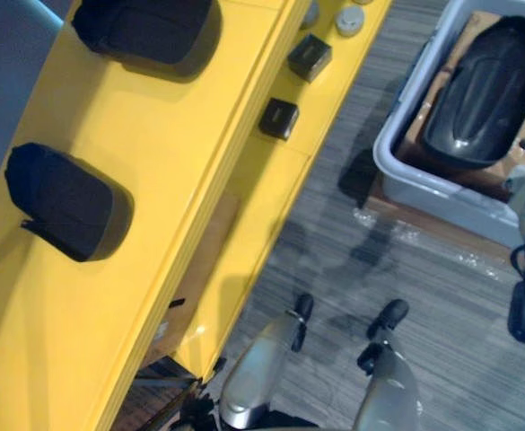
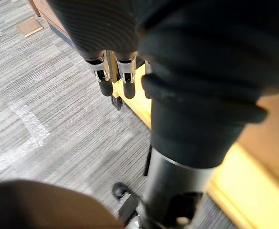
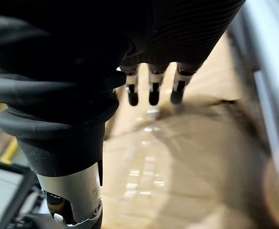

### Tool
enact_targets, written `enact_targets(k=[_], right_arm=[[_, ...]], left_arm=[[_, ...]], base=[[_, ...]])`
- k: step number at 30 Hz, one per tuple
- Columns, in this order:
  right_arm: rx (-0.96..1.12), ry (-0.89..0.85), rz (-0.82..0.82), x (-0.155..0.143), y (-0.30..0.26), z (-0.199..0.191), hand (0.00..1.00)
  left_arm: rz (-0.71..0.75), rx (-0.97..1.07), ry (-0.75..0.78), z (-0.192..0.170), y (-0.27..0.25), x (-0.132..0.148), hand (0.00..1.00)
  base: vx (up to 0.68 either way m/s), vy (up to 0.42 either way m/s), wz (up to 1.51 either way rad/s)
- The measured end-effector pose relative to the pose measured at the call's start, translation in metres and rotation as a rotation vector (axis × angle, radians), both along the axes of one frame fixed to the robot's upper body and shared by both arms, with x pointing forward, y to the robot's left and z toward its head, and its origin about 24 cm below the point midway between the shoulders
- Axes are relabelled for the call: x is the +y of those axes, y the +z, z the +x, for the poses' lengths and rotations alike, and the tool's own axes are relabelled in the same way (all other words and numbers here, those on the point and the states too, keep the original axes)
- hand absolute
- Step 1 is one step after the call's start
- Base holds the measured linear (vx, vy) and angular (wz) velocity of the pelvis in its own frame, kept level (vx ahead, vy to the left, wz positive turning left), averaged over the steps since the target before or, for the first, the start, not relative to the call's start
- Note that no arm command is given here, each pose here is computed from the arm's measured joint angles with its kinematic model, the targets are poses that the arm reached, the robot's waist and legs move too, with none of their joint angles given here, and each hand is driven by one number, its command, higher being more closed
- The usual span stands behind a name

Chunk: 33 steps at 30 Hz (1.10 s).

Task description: Walk over and take plastic housings, then place them on the shelf

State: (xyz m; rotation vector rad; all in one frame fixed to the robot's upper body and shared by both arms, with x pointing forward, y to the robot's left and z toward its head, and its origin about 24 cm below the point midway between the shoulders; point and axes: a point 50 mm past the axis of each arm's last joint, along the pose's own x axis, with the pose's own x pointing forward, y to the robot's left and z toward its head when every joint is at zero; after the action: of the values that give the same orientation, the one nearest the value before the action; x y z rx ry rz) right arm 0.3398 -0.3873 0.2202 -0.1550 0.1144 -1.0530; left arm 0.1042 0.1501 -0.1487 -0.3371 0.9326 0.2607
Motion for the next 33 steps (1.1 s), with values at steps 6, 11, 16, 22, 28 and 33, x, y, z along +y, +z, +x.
enact_targets(k=[6,11,16,22,28,33], right_arm=[[0.049,-0.070,-0.109,-0.017,0.016,-0.013,0.00],[0.053,-0.257,-0.102,-0.025,0.012,-0.025,0.00],[-0.049,-0.400,-0.058,-0.027,0.017,-0.032,0.00],[-0.318,-0.391,-0.238,-0.013,0.068,-0.030,0.00],[-0.358,-0.227,-0.329,0.009,0.080,-0.014,0.00],[-0.325,-0.135,-0.335,0.018,0.074,-0.004,0.00]], left_arm=[[-0.027,0.016,-0.005,0.002,-0.002,-0.006,0.00],[-0.031,0.010,-0.019,0.002,-0.002,-0.008,0.00],[-0.029,-0.011,-0.026,0.004,-0.001,-0.009,0.00],[-0.040,-0.016,-0.030,0.005,0.000,-0.010,0.00],[-0.052,-0.005,-0.038,0.005,0.000,-0.011,0.00],[-0.054,-0.004,-0.039,0.005,0.000,-0.012,0.00]], base=[[-0.04,0.015,0.05],[-0.02,0.011,0.02],[0.00,0.004,-0.01],[0.00,0.017,-0.04],[0.00,0.004,0.02],[0.02,0.000,0.07]])
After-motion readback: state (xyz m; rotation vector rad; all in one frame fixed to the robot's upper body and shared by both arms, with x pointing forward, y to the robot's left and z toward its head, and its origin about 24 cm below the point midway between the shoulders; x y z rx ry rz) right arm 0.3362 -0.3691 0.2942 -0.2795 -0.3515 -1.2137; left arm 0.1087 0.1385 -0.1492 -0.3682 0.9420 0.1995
